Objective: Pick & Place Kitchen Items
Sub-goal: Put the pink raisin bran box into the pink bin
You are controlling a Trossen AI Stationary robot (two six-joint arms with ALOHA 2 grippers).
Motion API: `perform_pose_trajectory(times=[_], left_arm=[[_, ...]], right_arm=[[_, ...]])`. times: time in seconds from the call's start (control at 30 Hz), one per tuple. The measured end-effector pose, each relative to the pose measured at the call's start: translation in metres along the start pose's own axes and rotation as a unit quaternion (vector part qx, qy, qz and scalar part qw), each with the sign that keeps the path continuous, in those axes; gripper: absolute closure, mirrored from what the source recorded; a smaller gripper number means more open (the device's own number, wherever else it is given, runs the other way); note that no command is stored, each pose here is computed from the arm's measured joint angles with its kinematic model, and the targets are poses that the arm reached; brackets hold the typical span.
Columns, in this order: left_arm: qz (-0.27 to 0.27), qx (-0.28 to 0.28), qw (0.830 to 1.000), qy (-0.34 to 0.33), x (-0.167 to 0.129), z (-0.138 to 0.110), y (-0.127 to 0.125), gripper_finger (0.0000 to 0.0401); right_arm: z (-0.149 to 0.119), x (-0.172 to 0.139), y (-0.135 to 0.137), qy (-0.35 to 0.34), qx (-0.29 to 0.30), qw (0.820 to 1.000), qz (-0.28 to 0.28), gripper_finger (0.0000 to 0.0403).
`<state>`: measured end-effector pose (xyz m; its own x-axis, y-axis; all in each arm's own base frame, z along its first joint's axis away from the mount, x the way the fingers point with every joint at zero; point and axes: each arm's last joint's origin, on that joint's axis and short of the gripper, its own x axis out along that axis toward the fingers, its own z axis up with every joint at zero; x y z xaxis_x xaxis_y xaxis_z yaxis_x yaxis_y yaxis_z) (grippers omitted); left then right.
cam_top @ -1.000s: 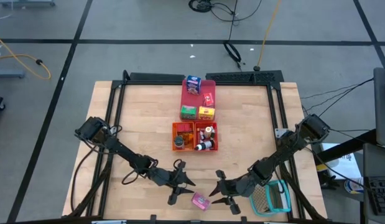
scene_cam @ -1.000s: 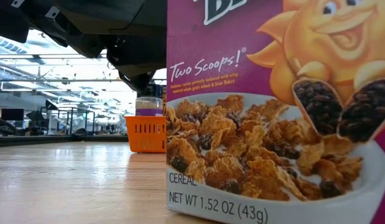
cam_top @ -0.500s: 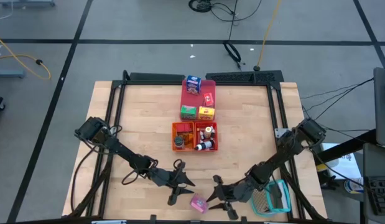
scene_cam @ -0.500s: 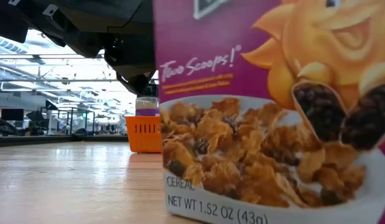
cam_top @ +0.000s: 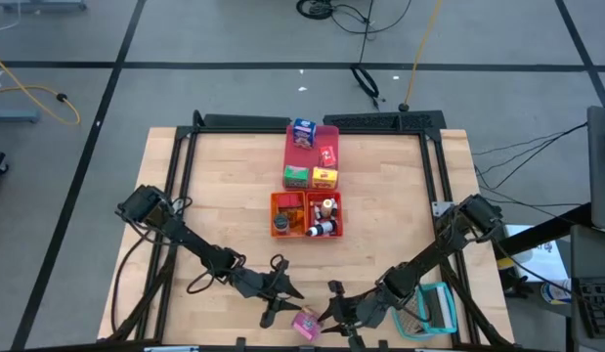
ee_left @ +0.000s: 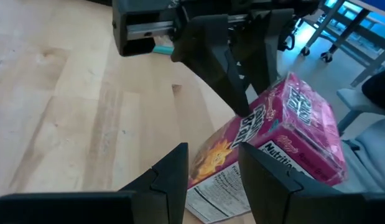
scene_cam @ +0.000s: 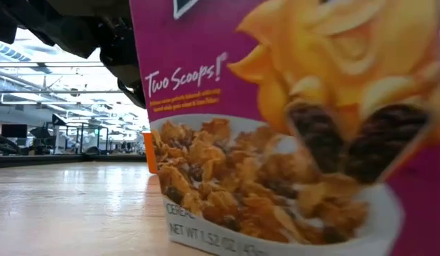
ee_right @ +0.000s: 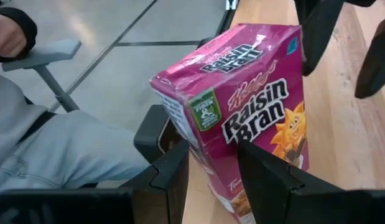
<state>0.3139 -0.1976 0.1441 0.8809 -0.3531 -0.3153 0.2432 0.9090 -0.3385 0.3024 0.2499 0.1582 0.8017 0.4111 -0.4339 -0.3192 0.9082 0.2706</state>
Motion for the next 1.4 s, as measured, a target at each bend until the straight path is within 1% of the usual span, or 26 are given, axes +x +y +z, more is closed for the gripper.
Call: perform_pose_trajectory(times=[0.3,0.43,0.5,0.6,0.73,0.8,1.13,1.23,1.4], left_arm=[[-0.024,-0.021,0.999,0.01,-0.002,-0.006,-0.012,0.0261],[-0.005,-0.017,1.0,0.0,-0.003,-0.006,-0.014,0.026],[0.01,-0.018,1.0,-0.007,-0.003,-0.005,-0.011,0.026],[0.029,-0.023,0.999,-0.016,-0.002,-0.003,-0.007,0.026],[0.032,-0.025,0.999,-0.016,-0.002,-0.003,-0.005,0.0261],[0.032,-0.025,0.999,-0.015,-0.002,-0.003,-0.005,0.0261],[0.031,-0.02,0.999,-0.013,-0.002,-0.003,-0.005,0.0261],[0.036,-0.018,0.999,-0.016,-0.002,-0.003,-0.005,0.0261],[0.052,0.002,0.998,-0.026,-0.002,-0.002,-0.005,0.026]], right_arm=[[0.0,0.0,-0.001,-0.005,0.004,1.0,-0.012,0.0271],[0.001,0.0,-0.002,-0.01,0.006,1.0,-0.025,0.0272],[0.001,0.0,-0.002,-0.012,0.006,0.999,-0.03,0.0279],[0.002,0.0,-0.004,-0.015,0.007,0.999,-0.035,0.031],[0.002,0.001,-0.006,-0.015,0.002,0.999,-0.038,0.0378],[0.002,0.001,-0.006,-0.014,-0.004,0.999,-0.04,0.0394],[0.005,-0.003,-0.006,-0.011,-0.012,0.999,-0.044,0.0401],[0.009,-0.008,-0.006,-0.003,-0.016,0.999,-0.049,0.0402],[0.019,-0.024,0.0,-0.003,-0.027,0.998,-0.059,0.0402]])
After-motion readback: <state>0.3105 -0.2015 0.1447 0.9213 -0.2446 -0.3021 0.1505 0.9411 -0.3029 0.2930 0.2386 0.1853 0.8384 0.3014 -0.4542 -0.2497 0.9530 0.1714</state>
